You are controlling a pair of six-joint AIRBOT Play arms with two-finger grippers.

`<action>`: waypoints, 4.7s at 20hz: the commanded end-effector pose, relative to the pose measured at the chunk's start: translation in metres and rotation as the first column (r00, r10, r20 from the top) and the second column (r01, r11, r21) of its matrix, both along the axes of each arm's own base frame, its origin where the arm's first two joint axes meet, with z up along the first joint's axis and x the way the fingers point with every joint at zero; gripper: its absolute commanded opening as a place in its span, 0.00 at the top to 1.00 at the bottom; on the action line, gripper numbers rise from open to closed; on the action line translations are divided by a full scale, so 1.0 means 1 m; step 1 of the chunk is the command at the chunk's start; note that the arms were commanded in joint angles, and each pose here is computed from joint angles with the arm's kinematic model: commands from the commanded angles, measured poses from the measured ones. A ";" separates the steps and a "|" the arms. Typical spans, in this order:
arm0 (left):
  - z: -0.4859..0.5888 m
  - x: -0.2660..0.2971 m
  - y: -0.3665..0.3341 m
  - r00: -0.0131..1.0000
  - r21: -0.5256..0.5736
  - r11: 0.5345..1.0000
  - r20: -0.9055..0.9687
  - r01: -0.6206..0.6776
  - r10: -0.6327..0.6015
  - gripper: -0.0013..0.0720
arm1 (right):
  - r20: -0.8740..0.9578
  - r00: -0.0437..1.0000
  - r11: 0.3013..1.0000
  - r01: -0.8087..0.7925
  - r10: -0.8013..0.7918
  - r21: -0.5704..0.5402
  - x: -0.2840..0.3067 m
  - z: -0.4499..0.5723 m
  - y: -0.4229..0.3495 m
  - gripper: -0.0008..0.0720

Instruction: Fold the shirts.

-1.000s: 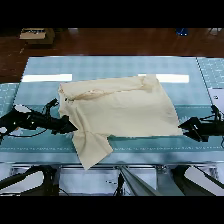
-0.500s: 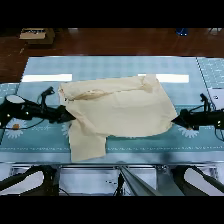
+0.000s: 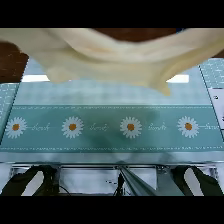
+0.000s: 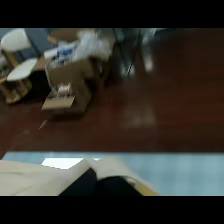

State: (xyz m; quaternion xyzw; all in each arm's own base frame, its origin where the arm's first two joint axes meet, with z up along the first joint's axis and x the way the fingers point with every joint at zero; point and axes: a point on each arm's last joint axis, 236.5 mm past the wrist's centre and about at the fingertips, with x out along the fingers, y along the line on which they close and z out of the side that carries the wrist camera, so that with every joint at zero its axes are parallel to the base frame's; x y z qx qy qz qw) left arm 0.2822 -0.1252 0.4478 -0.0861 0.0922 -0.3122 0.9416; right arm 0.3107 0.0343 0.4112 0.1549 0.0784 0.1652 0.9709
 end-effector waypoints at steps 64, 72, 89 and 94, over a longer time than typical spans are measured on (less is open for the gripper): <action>-0.471 0.147 0.085 0.235 0.056 0.966 -0.965 -0.253 0.117 0.96 | -0.930 0.311 0.969 -0.088 -0.195 -0.233 0.157 -0.435 -0.015 0.95; -0.502 0.133 0.085 0.116 0.050 0.968 -0.990 -0.247 0.081 0.73 | -0.933 0.300 0.968 -0.091 -0.199 -0.236 0.167 -0.465 -0.016 0.95; -0.506 -0.108 0.100 -0.033 0.023 0.980 -0.999 -0.200 0.017 0.32 | -0.984 0.159 0.973 -0.205 -0.078 -0.110 0.001 -0.432 -0.061 0.36; -0.520 -0.115 0.087 -0.036 0.029 0.989 -0.999 -0.144 0.024 0.32 | -0.969 0.233 0.994 -0.060 -0.078 -0.094 -0.002 -0.419 -0.092 0.36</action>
